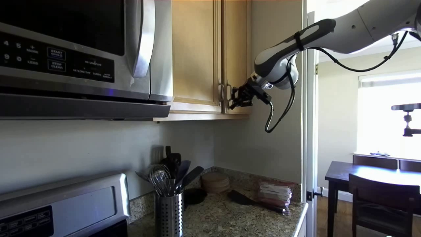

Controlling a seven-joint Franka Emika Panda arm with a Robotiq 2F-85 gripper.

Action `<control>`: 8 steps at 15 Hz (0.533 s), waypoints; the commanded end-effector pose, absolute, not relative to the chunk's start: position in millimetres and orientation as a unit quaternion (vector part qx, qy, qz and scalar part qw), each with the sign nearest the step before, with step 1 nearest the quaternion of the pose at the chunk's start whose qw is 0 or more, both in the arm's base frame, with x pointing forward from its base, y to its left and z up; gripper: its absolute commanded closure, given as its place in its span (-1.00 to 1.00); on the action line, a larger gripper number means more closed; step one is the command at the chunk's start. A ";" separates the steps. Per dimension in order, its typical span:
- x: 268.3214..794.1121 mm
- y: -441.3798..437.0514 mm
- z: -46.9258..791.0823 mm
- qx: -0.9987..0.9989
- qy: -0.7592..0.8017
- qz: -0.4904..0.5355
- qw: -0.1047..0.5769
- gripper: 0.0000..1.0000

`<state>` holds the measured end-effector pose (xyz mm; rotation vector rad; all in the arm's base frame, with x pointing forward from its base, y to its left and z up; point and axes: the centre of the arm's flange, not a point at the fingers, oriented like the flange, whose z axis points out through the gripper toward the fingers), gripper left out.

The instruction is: Close the open cabinet door

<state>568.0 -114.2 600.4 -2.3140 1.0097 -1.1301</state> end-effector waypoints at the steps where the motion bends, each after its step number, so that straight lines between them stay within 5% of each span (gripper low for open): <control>1: 560.7 -120.1 594.4 -0.822 0.367 -0.407 0.153 0.95; 8: 520.6 -131.0 559.0 -0.882 0.350 -0.312 0.036 0.93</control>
